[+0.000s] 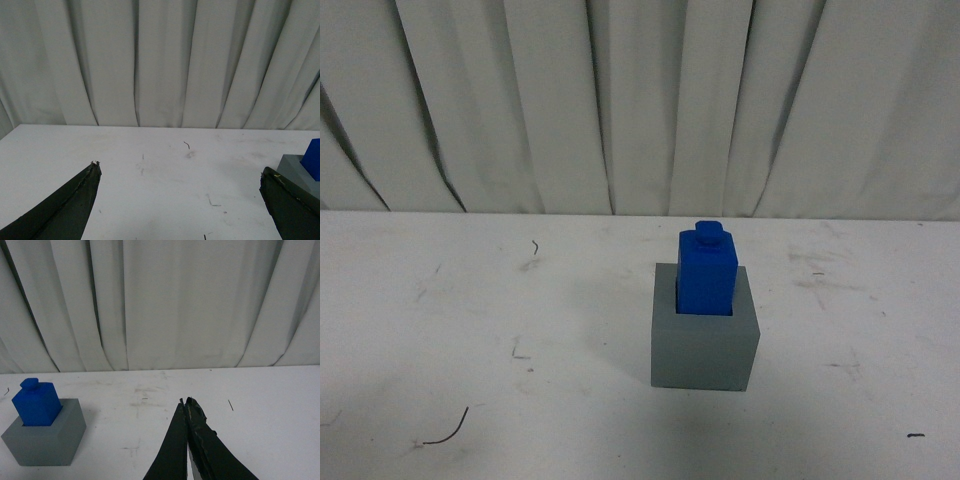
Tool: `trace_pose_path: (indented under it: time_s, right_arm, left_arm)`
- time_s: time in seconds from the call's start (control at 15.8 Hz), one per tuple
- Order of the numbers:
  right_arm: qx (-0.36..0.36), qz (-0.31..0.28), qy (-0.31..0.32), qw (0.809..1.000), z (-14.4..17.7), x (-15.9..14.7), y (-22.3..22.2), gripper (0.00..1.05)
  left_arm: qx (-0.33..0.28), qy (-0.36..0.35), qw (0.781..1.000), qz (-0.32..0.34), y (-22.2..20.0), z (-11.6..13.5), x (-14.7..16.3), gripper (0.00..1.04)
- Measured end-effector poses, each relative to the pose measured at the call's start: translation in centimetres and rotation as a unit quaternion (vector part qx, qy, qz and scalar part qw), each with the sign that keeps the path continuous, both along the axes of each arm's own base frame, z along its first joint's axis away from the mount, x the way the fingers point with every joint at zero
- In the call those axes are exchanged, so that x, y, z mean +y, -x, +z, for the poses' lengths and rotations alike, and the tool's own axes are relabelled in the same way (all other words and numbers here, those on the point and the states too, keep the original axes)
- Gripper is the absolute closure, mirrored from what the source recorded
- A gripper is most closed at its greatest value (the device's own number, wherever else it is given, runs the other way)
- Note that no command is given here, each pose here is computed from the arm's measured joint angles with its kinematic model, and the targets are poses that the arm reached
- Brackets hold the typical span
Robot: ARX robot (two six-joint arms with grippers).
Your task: Insert blue part into gray base
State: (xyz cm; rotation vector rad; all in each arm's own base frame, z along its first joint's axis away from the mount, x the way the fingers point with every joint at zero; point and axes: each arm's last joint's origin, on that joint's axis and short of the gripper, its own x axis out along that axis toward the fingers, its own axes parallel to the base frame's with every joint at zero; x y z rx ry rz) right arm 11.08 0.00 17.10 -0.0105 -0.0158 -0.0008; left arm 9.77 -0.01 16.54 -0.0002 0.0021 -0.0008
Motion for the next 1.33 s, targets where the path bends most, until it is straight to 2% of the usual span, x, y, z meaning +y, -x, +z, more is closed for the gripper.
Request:
trace_pose_path:
  time_s: [0.19,0.25,0.38,1.01,1.14,1.33]
  right_arm:
    - [0.001,0.000,0.000,1.000,-0.1,0.0,0.3,1.03]
    - [0.021,0.000,0.000,1.000,-0.5,0.0,0.7,1.03]
    - [-0.001,0.000,0.000,1.000,-0.2,0.0,1.4,1.03]
    - [0.005,0.000,0.000,1.000,-0.4,0.0,1.4,1.03]
    - [0.005,0.000,0.000,1.000,-0.4,0.0,1.4,0.84]
    - [0.005,0.000,0.000,1.000,-0.4,0.0,1.4,0.45]
  left_arm:
    - [0.000,0.000,1.000,0.000,0.0,0.0,0.0,0.07]
    - [0.000,0.000,1.000,0.000,0.0,0.0,0.0,0.07]
    - [0.000,0.000,1.000,0.000,0.0,0.0,0.0,0.07]
    - [0.000,0.000,1.000,0.000,0.0,0.0,0.0,0.07]
    - [0.000,0.000,1.000,0.000,0.0,0.0,0.0,0.07]
    - [0.000,0.000,1.000,0.000,0.0,0.0,0.0,0.07]
